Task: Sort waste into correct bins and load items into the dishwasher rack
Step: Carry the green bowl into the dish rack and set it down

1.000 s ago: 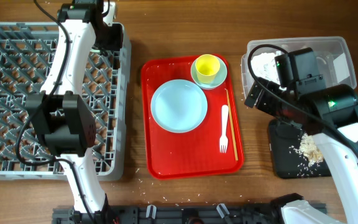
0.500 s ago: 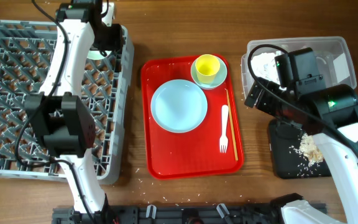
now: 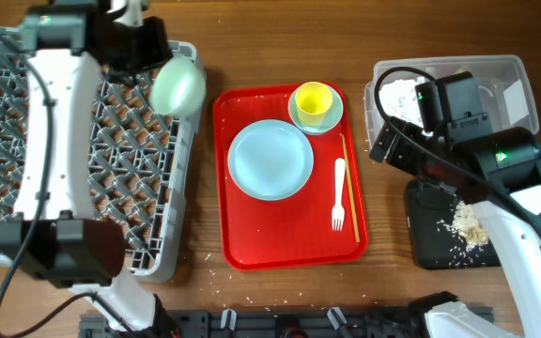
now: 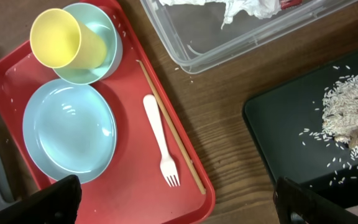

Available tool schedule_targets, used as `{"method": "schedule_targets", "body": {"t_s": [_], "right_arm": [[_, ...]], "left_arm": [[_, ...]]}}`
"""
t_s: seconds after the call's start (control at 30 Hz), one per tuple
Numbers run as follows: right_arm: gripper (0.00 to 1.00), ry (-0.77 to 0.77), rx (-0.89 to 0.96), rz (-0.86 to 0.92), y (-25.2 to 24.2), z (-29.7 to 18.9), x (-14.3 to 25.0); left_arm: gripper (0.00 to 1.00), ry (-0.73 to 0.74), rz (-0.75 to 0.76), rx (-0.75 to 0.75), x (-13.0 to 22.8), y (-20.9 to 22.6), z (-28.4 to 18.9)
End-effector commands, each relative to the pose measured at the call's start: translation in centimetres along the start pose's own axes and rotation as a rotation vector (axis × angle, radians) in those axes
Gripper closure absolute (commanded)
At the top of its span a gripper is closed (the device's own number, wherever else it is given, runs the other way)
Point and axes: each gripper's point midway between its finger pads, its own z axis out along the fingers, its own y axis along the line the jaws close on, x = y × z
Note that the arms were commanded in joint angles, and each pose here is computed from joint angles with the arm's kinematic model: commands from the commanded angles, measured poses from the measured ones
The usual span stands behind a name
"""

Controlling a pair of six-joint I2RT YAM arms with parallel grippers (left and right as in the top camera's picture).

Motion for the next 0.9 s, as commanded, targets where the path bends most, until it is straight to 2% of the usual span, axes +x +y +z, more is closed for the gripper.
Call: {"method": "schedule_targets", "body": {"t_s": [0.0, 0.13, 0.17, 0.2, 0.23, 0.3, 0.4, 0.43, 0.5, 0.57, 0.67, 0.8, 0.87], "right_arm": [[0.0, -0.015, 0.002, -0.009, 0.0, -0.3, -0.4], [0.0, -0.015, 0.001, -0.009, 0.0, -0.3, -0.4], [0.0, -0.015, 0.001, -0.009, 0.0, -0.3, -0.4], [0.0, -0.015, 0.001, -0.009, 0.0, -0.3, -0.4], [0.0, -0.015, 0.002, -0.009, 0.0, -0.3, -0.4], [0.0, -0.015, 0.001, -0.01, 0.0, -0.3, -0.4], [0.0, -0.015, 0.001, -0.009, 0.0, -0.3, -0.4], [0.0, -0.015, 0.001, -0.009, 0.0, -0.3, -0.4], [0.0, -0.015, 0.001, -0.009, 0.0, -0.3, -0.4], [0.0, -0.015, 0.001, -0.009, 0.0, -0.3, -0.4], [0.0, -0.015, 0.001, -0.009, 0.0, -0.3, -0.4], [0.0, -0.015, 0.002, -0.009, 0.0, -0.3, -0.4], [0.0, -0.015, 0.001, -0.009, 0.0, -0.3, -0.4]], "left_arm": [[0.96, 0.008, -0.206, 0.244, 0.3, 1.4, -5.1], [0.96, -0.024, -0.439, 0.238, 0.9, 8.3, -8.8], [0.93, -0.019, -0.427, 0.231, 1.4, 9.0, -9.1], [0.85, -0.008, -0.378, 0.23, 1.9, 9.0, -9.2], [0.66, 0.022, -0.283, 0.236, 2.8, 8.3, -9.1], [0.41, 0.074, -0.163, 0.251, 3.8, 6.2, -8.1], [0.33, 0.151, 0.007, 0.122, 4.8, 4.0, -5.3], [0.18, 0.167, 0.081, 0.064, 5.0, 3.1, -4.2], [0.11, 0.151, 0.087, -0.187, 4.5, 3.6, -2.4], [0.13, 0.147, 0.152, -0.304, 4.3, 3.0, -1.1], [0.15, 0.183, 0.211, -0.371, 4.7, 2.7, 0.9], [0.32, 0.3, 0.192, -0.398, 6.1, 3.5, 5.1], [0.33, 0.333, 0.19, -0.415, 6.3, 4.2, 6.6]]}}
